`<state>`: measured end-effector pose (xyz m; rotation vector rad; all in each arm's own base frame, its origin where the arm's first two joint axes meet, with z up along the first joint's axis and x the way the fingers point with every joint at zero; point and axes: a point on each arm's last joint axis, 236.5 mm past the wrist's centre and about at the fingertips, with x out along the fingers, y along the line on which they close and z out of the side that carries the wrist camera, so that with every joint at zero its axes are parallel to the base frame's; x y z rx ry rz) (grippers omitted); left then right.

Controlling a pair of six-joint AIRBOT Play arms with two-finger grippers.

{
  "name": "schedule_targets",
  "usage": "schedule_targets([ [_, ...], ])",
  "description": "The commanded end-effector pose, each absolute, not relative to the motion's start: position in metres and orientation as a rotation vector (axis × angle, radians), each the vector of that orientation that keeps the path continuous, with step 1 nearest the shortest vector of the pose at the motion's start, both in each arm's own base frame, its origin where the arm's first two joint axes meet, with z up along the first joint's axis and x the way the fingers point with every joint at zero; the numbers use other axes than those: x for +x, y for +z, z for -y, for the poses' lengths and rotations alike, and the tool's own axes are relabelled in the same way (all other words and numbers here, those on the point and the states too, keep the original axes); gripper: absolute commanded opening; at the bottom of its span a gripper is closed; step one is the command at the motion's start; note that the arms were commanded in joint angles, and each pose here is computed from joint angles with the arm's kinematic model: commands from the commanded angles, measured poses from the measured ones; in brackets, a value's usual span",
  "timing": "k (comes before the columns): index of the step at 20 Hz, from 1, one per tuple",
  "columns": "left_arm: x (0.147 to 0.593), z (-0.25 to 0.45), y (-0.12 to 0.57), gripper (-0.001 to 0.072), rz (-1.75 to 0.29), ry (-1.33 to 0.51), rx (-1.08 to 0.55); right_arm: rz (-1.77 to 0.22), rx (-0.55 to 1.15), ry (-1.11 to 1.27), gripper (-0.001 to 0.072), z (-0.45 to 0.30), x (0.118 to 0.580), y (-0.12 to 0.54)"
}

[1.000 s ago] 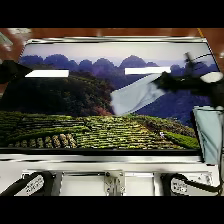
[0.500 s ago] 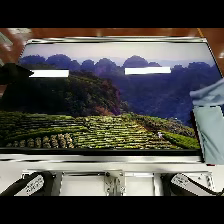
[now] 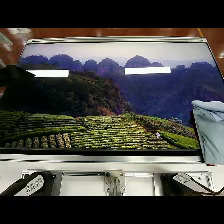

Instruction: Fold the shirts.

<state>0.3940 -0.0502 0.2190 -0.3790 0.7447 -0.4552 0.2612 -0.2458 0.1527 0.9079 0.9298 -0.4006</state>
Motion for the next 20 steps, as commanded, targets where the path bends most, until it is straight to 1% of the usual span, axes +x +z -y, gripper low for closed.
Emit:
schedule_targets([
  [1,0.393,0.05,0.219,0.0034,-0.741,-0.462,-0.363,-1.067,0.906,-0.532,0.0064,0.247,0.209,0.143],
  [3,0.393,0.05,0.219,0.0034,-0.741,-0.462,-0.363,-1.159,0.896,-0.641,0.0064,0.252,0.18,0.131],
  [5,0.393,0.05,0.219,0.0034,-0.741,-0.462,-0.363,-1.219,0.923,-0.659,0.0064,0.246,0.169,0.111],
  [9,0.393,0.051,0.219,0.0034,-0.742,-0.463,-0.363,-1.383,0.967,-0.706,0.0065,0.232,0.136,0.05],
  [12,0.393,0.051,0.219,0.0034,-0.742,-0.463,-0.363,-1.394,0.948,-0.749,0.0068,0.238,0.129,0.021],
  [14,0.393,0.051,0.219,0.0034,-0.741,-0.464,-0.364,-1.381,0.896,-0.802,0.009,0.252,0.124,0.015],
  [15,0.393,0.051,0.219,0.0034,-0.742,-0.463,-0.363,-1.362,0.86,-0.834,0.0214,0.263,0.122,0.015],
  [16,0.394,0.051,0.219,0.0034,-0.741,-0.463,-0.363,-1.352,0.838,-0.833,0.0572,0.267,0.124,0.015],
  [17,0.395,0.05,0.22,0.0034,-0.737,-0.46,-0.364,-1.339,0.815,-0.822,0.0675,0.271,0.126,0.016],
  [19,0.397,0.049,0.221,0.0034,-0.727,-0.454,-0.365,-1.25,0.791,-0.815,0.0675,0.284,0.144,0.032],
  [20,0.397,0.049,0.222,0.0033,-0.723,-0.452,-0.365,-1.166,0.768,-0.807,0.0675,0.295,0.16,0.05],
])
